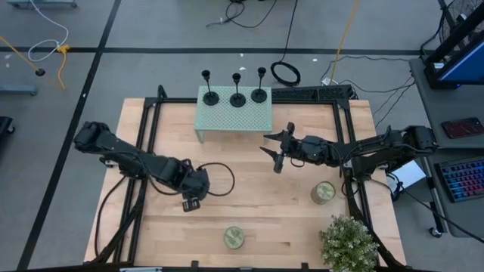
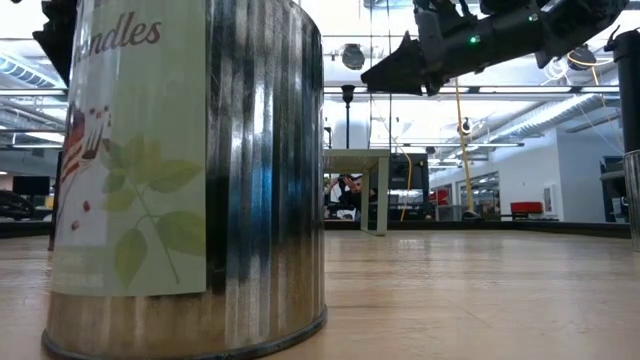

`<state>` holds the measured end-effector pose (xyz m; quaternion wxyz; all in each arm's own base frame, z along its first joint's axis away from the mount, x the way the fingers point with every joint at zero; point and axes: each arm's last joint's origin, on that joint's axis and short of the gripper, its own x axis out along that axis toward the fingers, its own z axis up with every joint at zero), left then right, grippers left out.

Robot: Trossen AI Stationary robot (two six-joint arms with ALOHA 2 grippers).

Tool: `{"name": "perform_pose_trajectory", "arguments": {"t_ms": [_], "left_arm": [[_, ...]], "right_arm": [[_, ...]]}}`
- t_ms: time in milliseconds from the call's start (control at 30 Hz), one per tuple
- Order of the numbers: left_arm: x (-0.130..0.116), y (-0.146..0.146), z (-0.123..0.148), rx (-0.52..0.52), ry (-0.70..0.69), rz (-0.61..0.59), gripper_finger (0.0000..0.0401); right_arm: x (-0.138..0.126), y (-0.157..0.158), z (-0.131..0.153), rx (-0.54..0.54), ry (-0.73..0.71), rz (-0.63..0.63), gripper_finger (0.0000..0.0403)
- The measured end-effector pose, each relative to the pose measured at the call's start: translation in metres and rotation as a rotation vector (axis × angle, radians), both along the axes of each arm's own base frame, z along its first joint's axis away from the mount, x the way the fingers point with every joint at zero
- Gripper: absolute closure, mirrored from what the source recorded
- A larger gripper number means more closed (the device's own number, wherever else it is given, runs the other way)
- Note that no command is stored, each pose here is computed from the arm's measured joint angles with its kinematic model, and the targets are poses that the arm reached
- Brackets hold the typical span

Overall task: Pick & Place candle stick holders
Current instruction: Put the scented candle on the shelf

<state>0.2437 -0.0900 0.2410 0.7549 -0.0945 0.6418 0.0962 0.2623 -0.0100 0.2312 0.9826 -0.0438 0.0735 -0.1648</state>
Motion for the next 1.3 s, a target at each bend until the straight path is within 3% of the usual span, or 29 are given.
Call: {"name": "perform_pose_trajectory", "arguments": {"t_ms": [533, 700, 867, 1067, 1167, 1300], "left_arm": [[-0.006, 0.003, -0.009, 0.084, 0.133, 0.006, 0.0313], [-0.006, -0.001, -0.013, 0.059, 0.128, -0.125, 0.0313], [-0.012, 0.002, -0.024, 0.075, 0.174, -0.137, 0.0313], [-0.014, 0.002, -0.028, 0.108, 0.184, -0.234, 0.0314], [-0.015, 0.000, -0.028, 0.110, 0.185, -0.285, 0.0333], [-0.015, -0.001, -0.028, 0.079, 0.186, -0.318, 0.0390]], "right_arm": [[0.000, -0.005, 0.000, 0.000, 0.001, -0.018, 0.0199], [0.000, -0.005, -0.001, 0.001, 0.011, -0.018, 0.0198], [0.000, -0.005, -0.002, 0.001, 0.020, -0.017, 0.0201], [-0.001, -0.005, -0.002, 0.001, 0.026, -0.017, 0.0202], [-0.001, -0.005, -0.002, 0.001, 0.025, -0.017, 0.0202], [-0.001, -0.005, -0.003, 0.018, 0.025, -0.020, 0.0202]]}}
